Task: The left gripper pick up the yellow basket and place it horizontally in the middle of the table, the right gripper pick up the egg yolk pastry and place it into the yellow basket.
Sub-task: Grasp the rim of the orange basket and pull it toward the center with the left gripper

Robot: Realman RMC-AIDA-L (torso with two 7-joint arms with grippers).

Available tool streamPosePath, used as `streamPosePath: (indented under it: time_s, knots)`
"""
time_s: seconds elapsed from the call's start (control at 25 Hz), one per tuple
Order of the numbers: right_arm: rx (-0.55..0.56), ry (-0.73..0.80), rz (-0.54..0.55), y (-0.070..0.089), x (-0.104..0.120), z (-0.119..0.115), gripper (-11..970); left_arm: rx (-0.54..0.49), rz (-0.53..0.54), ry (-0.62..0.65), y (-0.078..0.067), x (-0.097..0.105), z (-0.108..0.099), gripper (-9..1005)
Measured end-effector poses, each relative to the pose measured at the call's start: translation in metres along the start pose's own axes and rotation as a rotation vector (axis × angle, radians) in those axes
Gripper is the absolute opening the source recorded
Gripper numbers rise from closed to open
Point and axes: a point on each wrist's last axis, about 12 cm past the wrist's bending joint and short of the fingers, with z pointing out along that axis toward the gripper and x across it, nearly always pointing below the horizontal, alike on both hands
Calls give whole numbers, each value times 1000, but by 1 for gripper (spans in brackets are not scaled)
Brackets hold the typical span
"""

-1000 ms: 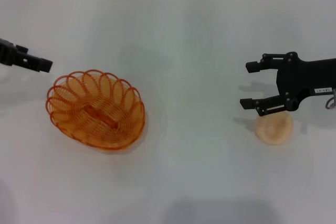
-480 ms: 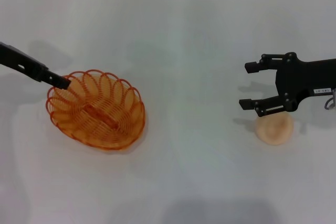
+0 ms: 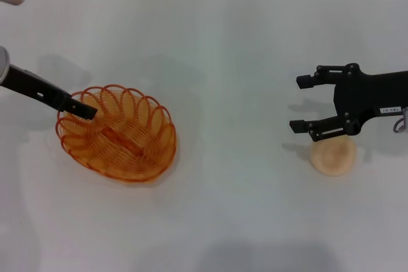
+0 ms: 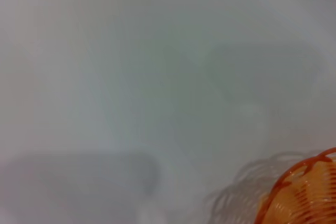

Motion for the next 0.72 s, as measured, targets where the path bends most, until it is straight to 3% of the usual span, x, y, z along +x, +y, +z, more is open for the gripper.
streamPosePath:
  time_s: [0.4,0.72]
  knots:
    - [0,0,-5,0,0,1,872,7,19,-13,-6,-2,8,856]
    - [2,-1,-6,0,1,1,872,11,22,-15,-8,-3,9,694]
